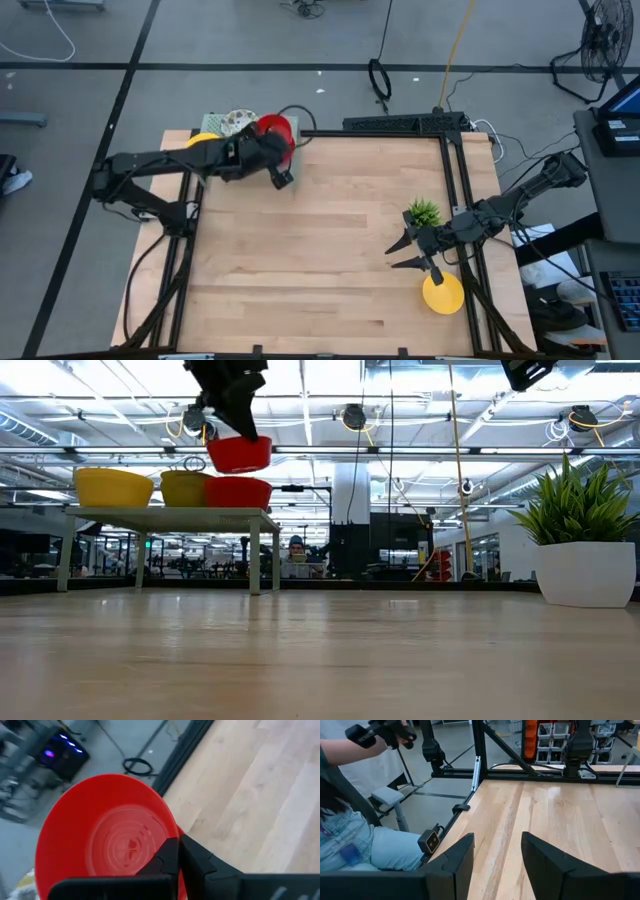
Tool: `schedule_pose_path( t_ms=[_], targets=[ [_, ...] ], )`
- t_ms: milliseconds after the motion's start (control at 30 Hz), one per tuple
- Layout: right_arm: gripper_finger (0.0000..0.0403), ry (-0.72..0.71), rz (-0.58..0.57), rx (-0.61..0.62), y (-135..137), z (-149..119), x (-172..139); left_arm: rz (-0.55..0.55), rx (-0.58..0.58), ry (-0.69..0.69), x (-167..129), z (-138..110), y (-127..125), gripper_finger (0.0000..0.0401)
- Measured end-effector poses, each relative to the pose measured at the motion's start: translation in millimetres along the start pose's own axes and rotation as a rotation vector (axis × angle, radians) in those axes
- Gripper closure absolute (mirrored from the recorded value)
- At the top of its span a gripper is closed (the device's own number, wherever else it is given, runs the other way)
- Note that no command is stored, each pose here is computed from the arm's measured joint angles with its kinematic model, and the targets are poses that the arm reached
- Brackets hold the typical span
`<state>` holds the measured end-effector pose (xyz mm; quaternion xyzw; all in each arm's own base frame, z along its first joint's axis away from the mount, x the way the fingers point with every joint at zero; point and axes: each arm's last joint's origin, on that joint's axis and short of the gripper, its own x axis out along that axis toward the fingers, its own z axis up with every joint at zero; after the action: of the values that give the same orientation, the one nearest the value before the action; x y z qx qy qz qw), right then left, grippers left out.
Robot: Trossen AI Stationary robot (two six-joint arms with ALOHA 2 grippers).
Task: Pick & Place Mini bowls
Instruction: Stack the red bowl on the red bowl on the shelf
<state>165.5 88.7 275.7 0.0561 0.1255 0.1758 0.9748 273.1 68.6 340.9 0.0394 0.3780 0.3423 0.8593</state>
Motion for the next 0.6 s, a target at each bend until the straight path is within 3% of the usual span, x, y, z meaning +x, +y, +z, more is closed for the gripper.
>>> schedule_pose_path(
  t_ms=[233,600],
  targets=[
    [0.0252,0.000,0.000,-0.026,0.0,0.0,0.0,-0.025,-0.050,0.063,15.2,-2.6,13.5,0.0395],
    [0.0252,0.000,0.000,-0.026,0.0,0.0,0.0,-0.085,-0.052,0.122,27.4,-5.9,9.5,0.0396]
  ],
)
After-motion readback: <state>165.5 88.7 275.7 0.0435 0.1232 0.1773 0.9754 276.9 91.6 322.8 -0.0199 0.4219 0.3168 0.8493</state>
